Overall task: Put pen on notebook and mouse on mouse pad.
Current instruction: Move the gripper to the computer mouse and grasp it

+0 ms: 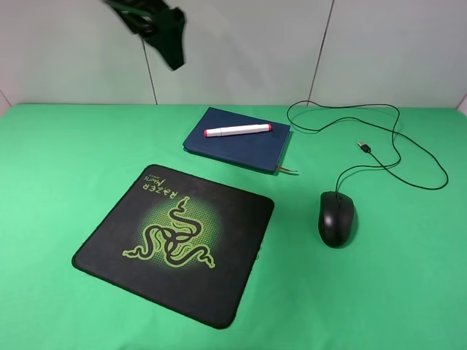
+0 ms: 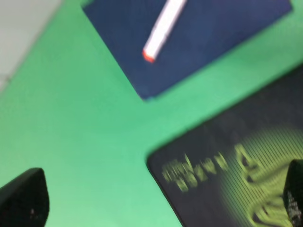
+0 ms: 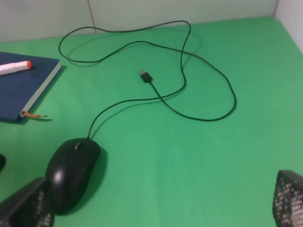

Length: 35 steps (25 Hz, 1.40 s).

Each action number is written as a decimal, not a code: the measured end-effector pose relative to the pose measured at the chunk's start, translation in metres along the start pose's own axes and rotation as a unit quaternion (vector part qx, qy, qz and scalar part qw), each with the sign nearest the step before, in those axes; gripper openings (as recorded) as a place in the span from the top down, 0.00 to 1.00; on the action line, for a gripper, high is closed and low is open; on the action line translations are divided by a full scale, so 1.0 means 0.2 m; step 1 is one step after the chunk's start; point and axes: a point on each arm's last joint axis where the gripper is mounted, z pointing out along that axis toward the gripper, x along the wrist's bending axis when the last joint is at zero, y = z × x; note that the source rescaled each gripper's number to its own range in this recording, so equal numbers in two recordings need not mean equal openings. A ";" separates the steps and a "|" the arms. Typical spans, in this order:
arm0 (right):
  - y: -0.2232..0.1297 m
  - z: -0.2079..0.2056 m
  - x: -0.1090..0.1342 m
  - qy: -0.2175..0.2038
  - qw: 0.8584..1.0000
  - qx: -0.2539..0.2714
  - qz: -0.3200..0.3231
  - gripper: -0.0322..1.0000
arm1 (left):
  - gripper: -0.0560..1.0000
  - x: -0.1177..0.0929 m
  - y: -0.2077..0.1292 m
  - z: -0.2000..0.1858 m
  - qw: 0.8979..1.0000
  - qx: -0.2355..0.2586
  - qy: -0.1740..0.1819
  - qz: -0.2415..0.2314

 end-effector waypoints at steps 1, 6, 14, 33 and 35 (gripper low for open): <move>0.00 0.00 0.00 0.000 1.000 0.000 0.000 0.00 | 0.00 -0.02 -0.04 -0.03 1.000 0.002 -0.001 -0.003; 0.00 0.00 0.00 0.000 1.000 0.000 0.000 0.00 | 0.00 -0.13 -0.30 -0.20 1.000 0.005 -0.002 -0.007; 0.00 0.00 0.00 0.000 1.000 0.000 0.000 0.00 | 0.00 -0.33 -0.76 -0.47 0.999 -0.037 0.016 -0.022; 0.00 0.00 0.00 0.000 1.000 0.000 0.000 0.00 | 0.00 -0.75 -1.69 -0.50 0.966 -0.209 0.071 -0.131; 0.00 0.00 0.00 0.000 1.000 0.000 0.000 0.00 | 0.00 -0.77 -1.72 -0.41 0.963 -0.194 0.073 -0.174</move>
